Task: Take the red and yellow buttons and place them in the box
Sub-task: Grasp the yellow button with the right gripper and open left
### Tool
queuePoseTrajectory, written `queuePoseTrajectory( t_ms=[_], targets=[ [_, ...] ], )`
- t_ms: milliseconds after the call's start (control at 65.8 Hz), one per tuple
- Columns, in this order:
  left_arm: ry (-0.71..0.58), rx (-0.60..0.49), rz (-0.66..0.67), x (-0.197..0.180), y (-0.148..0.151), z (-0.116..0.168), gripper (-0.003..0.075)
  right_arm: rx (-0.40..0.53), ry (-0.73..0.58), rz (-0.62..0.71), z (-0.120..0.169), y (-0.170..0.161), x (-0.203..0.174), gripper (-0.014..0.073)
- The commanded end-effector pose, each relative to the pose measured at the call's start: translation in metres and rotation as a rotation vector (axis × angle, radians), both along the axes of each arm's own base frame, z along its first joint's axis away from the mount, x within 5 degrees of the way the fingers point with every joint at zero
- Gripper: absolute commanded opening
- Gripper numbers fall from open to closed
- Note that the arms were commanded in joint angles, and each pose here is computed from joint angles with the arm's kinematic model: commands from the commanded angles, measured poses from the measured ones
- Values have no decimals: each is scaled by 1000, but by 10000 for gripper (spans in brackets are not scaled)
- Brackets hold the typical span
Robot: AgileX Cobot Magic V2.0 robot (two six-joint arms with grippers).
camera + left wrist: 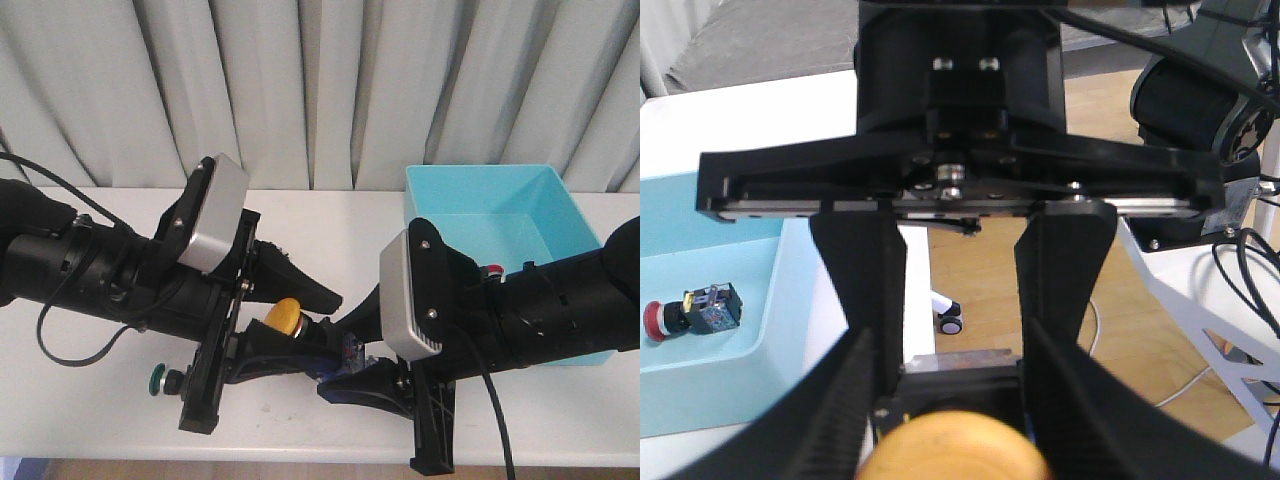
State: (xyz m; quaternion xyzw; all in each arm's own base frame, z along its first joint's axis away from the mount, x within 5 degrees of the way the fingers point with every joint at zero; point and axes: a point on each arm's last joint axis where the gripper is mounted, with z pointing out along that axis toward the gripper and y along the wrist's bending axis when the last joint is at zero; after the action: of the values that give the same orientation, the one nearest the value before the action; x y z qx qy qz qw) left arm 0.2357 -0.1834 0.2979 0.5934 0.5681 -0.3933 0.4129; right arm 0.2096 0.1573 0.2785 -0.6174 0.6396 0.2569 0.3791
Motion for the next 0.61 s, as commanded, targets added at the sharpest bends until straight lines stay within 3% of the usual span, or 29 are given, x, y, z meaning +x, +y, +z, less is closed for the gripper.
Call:
queuePoseTrajectory(
  t_ms=[0, 122, 258, 471, 592],
  targets=[
    [-13, -91, 2, -3, 0, 22, 496, 63, -28, -10, 16, 2, -1, 235],
    [-5, -59, 31, -1, 1, 19, 563, 50, -46, -18, 17, 1, -1, 235],
    [-13, 1, 86, 4, 3, 14, 573, -4, -86, -64, 21, -6, -2, 235],
    [-67, 184, 259, 20, 13, 0, 566, -150, -191, -282, 33, -30, -3, 237],
    [-101, 283, 394, 31, 21, -6, 566, -149, -171, -536, 40, -49, 7, 238]
  ],
)
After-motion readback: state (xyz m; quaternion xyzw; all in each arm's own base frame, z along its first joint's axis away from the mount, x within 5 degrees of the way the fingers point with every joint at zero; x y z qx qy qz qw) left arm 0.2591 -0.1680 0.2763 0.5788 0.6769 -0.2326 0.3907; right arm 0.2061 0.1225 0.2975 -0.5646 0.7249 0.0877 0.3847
